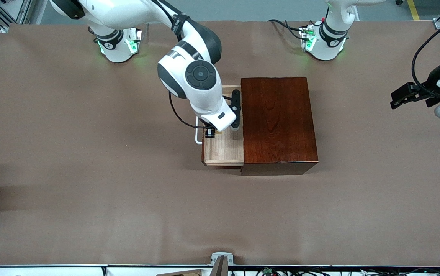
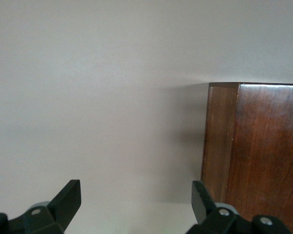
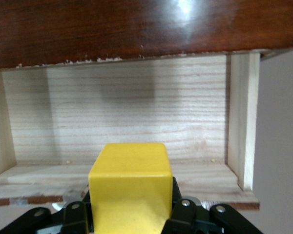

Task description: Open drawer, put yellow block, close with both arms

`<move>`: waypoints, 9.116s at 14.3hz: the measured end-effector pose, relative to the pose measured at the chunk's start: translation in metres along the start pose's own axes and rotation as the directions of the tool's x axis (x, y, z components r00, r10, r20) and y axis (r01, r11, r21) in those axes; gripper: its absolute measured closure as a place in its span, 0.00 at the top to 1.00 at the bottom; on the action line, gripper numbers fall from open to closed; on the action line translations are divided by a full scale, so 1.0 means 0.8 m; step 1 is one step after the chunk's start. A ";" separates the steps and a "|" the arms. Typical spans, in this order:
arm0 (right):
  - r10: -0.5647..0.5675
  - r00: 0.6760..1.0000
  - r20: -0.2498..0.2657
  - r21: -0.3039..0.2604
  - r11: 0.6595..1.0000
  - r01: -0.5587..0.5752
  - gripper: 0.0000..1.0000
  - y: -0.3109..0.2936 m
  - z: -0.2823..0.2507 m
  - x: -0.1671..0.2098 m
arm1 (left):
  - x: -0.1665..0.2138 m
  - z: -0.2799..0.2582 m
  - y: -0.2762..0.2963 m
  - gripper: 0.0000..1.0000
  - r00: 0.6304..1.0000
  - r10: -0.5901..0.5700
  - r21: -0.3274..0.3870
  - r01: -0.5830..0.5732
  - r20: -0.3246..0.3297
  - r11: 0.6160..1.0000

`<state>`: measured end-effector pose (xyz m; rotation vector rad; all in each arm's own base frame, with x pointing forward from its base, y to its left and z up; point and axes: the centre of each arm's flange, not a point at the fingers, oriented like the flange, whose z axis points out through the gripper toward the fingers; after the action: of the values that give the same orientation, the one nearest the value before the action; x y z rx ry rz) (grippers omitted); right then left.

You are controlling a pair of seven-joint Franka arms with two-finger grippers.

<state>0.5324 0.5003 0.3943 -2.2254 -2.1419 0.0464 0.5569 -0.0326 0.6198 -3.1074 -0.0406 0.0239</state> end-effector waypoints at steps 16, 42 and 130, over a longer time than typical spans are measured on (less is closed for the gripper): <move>0.008 0.996 0.086 -0.015 1.000 -0.007 0.71 -0.027 0.107 0.048 | 0.002 0.001 0.004 1.00 1.000 0.001 -0.030 -0.002 -0.028 1.000; 0.723 0.690 -0.001 -0.198 0.677 -0.709 1.00 0.097 -0.249 -0.325 | 0.000 0.002 0.021 1.00 0.999 0.032 -0.030 -0.033 -0.026 0.999; 0.997 -0.068 -0.025 0.030 -0.067 -0.997 1.00 0.011 -0.310 -0.682 | 0.034 0.024 0.315 1.00 0.792 0.603 0.023 -0.604 -0.089 0.797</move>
<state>0.5344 -0.0492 0.6329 -3.0938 0.1652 0.0500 0.5903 -0.2831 0.5917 -2.9673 0.9583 -0.1030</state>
